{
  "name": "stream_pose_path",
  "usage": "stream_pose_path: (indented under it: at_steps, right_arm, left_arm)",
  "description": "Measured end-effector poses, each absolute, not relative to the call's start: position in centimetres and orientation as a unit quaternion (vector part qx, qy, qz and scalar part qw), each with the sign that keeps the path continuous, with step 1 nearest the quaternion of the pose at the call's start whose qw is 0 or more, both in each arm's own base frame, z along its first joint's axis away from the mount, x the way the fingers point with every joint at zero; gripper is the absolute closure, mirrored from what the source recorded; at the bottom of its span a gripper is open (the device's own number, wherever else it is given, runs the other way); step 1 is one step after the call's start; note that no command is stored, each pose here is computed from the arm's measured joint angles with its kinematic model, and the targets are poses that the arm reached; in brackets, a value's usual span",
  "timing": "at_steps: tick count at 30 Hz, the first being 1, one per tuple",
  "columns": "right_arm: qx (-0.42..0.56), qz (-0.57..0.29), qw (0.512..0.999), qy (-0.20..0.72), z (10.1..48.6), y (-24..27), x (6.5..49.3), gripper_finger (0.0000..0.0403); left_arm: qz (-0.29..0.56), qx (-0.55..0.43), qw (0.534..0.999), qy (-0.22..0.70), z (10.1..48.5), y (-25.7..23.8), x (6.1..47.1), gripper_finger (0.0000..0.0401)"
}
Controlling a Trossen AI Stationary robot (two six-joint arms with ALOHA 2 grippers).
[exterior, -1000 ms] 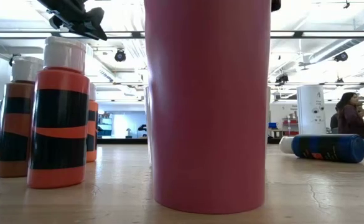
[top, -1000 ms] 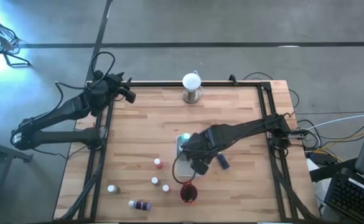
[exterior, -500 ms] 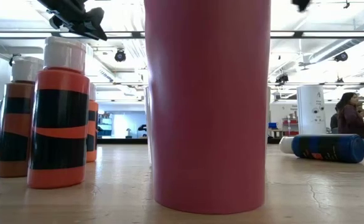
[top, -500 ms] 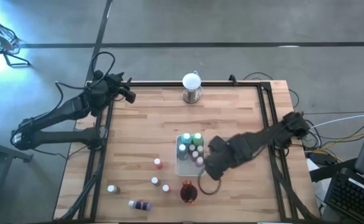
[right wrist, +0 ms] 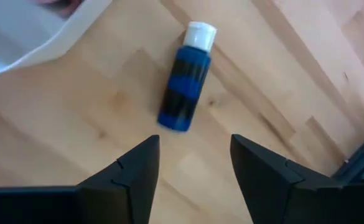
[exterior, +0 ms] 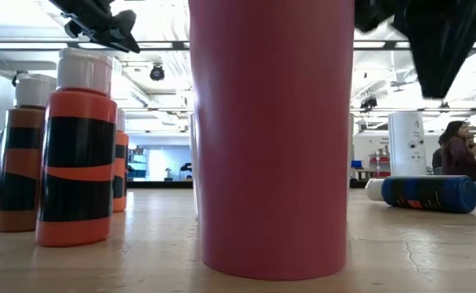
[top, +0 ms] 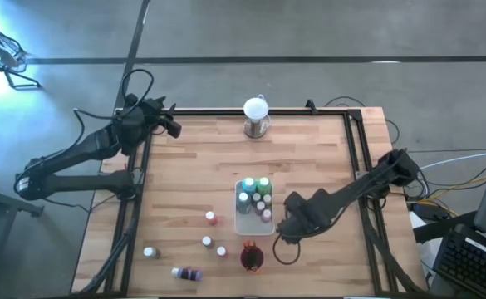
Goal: Pick & Place Paint Supplies
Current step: Put the blue paint bottle into the white bin
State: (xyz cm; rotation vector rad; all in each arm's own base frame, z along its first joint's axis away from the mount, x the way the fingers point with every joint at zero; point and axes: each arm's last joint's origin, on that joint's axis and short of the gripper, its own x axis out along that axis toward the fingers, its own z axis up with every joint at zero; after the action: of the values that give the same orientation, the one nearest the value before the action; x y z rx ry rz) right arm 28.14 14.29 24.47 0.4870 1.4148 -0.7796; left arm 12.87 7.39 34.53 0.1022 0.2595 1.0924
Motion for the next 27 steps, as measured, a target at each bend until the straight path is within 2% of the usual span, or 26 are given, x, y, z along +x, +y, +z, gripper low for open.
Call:
stream_pose_path:
  at_steps: [9, 18, 23, 27]
  right_arm:
    - [0.249, -0.340, 0.663, 0.618, 22.9, 13.0, 25.9, 0.0190]
    - [0.344, -0.298, 0.698, 0.552, 21.1, 12.1, 24.2, 0.0192]
    - [0.361, -0.303, 0.698, 0.539, 19.1, 11.3, 23.9, 0.0202]
    - [0.352, -0.319, 0.692, 0.544, 17.4, 10.5, 23.9, 0.0209]
  left_arm:
    - [0.519, 0.045, 0.847, 0.108, 34.8, 7.4, 12.9, 0.0211]
    - [0.507, 0.032, 0.856, 0.101, 34.8, 7.4, 13.0, 0.0211]
    - [0.452, 0.022, 0.886, 0.100, 34.7, 7.2, 13.4, 0.0211]
    - [0.371, 0.007, 0.924, 0.095, 34.7, 6.9, 13.8, 0.0211]
